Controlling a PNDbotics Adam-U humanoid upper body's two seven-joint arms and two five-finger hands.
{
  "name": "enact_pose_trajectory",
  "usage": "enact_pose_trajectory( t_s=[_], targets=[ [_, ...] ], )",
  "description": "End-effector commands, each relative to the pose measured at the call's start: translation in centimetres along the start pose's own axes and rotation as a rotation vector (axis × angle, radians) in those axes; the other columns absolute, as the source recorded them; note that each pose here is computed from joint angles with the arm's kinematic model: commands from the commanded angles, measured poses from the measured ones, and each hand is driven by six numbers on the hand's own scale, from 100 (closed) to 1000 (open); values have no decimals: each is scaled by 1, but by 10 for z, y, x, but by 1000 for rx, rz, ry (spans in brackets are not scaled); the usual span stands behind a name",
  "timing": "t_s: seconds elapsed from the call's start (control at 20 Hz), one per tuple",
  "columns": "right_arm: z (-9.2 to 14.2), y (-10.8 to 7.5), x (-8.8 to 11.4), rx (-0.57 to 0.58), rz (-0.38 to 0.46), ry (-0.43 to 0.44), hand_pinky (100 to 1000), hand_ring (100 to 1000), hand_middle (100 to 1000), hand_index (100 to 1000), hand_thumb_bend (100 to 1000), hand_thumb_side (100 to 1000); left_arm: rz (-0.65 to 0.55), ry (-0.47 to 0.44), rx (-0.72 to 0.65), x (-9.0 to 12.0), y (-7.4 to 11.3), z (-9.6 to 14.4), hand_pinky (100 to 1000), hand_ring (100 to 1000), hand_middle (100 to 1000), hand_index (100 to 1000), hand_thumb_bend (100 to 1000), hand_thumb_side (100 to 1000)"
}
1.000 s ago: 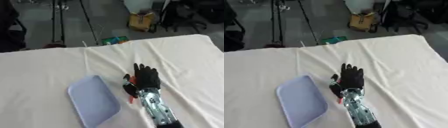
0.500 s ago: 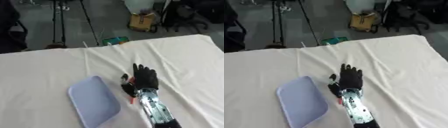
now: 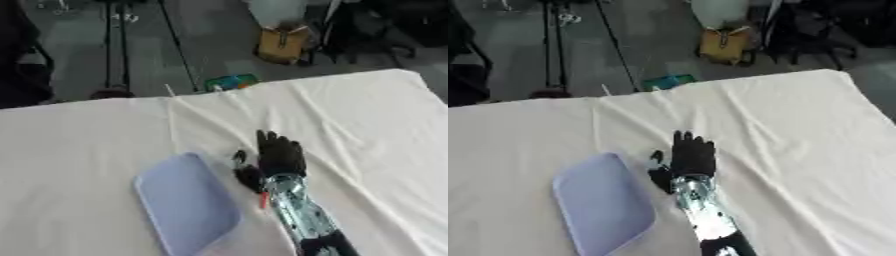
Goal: Pick up objects on the table and place them in the box.
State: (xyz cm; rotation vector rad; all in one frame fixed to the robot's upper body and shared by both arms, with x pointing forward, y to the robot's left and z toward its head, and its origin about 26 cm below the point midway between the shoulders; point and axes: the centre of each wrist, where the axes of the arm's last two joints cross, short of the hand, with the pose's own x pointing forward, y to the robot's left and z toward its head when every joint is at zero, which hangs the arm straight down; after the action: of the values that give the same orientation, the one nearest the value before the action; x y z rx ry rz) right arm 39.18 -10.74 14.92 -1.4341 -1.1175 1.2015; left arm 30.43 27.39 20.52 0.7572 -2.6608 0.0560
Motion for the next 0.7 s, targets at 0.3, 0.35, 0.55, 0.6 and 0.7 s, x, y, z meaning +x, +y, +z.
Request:
enact_pose_trajectory(
  t_s=[0.3,0.35,0.55,0.6,0.7],
  targets=[
    [-5,-5,2,1,37,13,697,754,813,1000,184,1000,-3,-18,0,3,2,-4,711,804,847,767,100,910],
    [-5,-5,1,-1,45,21,696,754,811,1000,181,1000,-3,-17,0,3,2,-4,711,804,847,768,100,910],
    [-5,-5,1,-9,64,38,697,756,810,1000,175,1000,-3,-15,-2,3,2,-3,711,805,848,768,100,911],
    [-5,-5,1,-11,67,40,697,755,809,1000,171,1000,-3,-14,-3,3,1,-3,711,805,848,768,100,912],
    [-5,-5,1,-14,70,43,696,755,808,1000,166,1000,-2,-13,-4,3,1,-3,711,805,849,769,100,912]
  ],
)
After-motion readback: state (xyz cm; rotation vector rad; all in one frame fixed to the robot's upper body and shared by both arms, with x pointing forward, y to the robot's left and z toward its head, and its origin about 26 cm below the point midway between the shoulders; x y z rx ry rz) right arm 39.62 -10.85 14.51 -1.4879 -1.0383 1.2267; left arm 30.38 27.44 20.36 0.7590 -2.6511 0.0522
